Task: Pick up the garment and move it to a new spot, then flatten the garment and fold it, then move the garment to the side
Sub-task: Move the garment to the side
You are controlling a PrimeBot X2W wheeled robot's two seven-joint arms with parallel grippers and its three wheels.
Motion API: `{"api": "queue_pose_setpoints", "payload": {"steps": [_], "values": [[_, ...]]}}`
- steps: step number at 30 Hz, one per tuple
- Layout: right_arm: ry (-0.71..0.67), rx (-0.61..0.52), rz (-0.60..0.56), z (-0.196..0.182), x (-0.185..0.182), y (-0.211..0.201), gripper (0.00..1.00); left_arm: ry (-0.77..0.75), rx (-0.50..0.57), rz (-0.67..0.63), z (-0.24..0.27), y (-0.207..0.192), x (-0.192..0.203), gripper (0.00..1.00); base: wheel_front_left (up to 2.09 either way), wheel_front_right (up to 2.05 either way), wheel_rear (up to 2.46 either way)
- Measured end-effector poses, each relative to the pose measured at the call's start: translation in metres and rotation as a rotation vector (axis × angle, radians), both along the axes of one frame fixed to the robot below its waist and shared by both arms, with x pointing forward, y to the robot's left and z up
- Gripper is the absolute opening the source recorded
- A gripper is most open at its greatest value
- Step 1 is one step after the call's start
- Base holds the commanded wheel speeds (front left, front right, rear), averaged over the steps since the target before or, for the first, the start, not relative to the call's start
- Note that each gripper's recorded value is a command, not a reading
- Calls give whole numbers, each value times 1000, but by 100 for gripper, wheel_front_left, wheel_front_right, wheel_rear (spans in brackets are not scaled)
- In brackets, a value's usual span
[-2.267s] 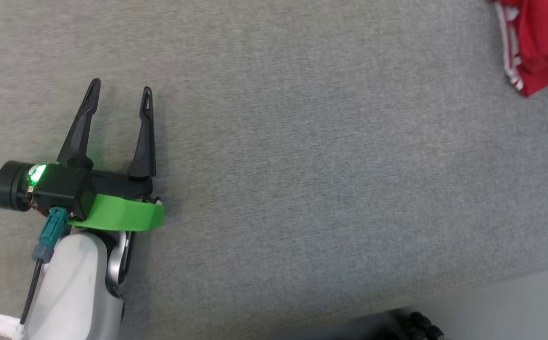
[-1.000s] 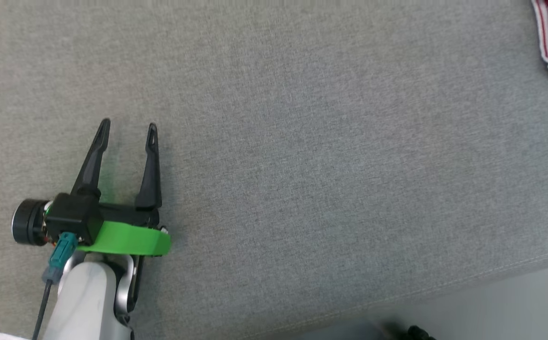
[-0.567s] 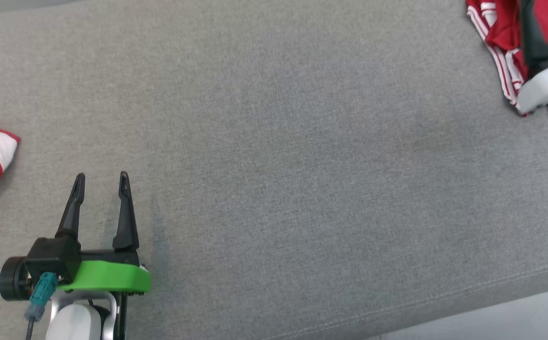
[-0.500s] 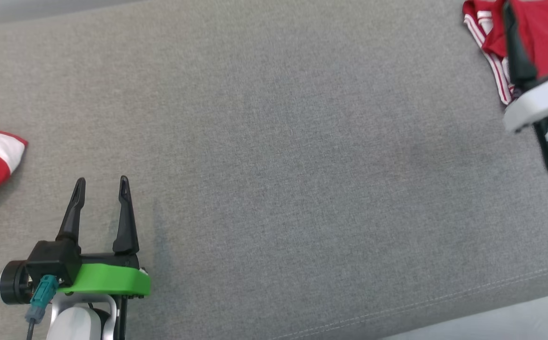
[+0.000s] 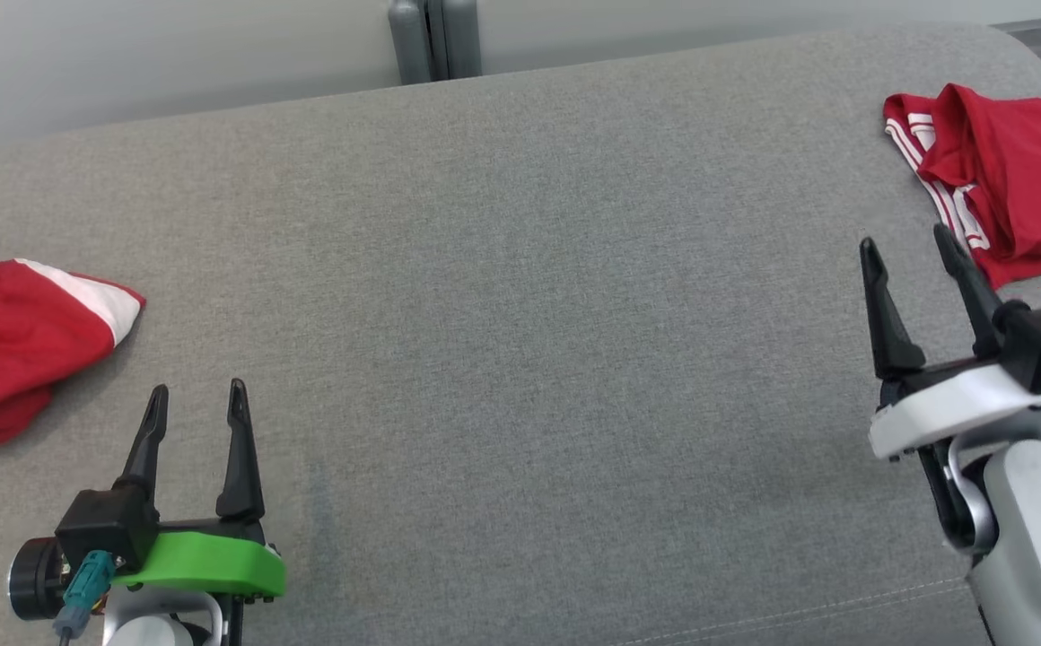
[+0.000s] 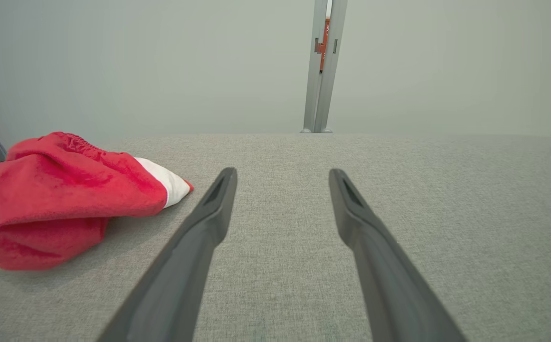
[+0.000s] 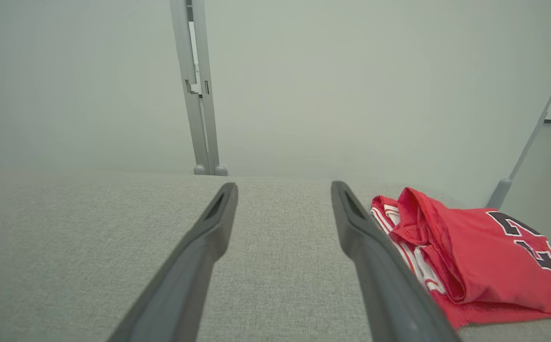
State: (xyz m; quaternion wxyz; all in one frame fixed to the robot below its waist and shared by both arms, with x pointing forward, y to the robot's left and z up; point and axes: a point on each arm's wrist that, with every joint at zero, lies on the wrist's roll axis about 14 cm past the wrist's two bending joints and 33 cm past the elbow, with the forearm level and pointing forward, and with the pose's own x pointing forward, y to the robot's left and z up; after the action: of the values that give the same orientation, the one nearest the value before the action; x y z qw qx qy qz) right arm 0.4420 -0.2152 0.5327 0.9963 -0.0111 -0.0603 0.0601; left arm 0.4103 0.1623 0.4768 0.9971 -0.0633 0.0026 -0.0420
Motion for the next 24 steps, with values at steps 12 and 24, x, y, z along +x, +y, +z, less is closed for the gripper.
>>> {"api": "queue_pose_setpoints", "payload": {"steps": [12, 24], "values": [[48, 107, -26, -25, -57, 21, 100, -22, 1, 40, 11, 16, -21, 100, 0, 0, 0], [47, 141, -11, -26, -74, 39, 100, -31, -7, 56, 15, 21, -34, 100, 0, 0, 0]]}}
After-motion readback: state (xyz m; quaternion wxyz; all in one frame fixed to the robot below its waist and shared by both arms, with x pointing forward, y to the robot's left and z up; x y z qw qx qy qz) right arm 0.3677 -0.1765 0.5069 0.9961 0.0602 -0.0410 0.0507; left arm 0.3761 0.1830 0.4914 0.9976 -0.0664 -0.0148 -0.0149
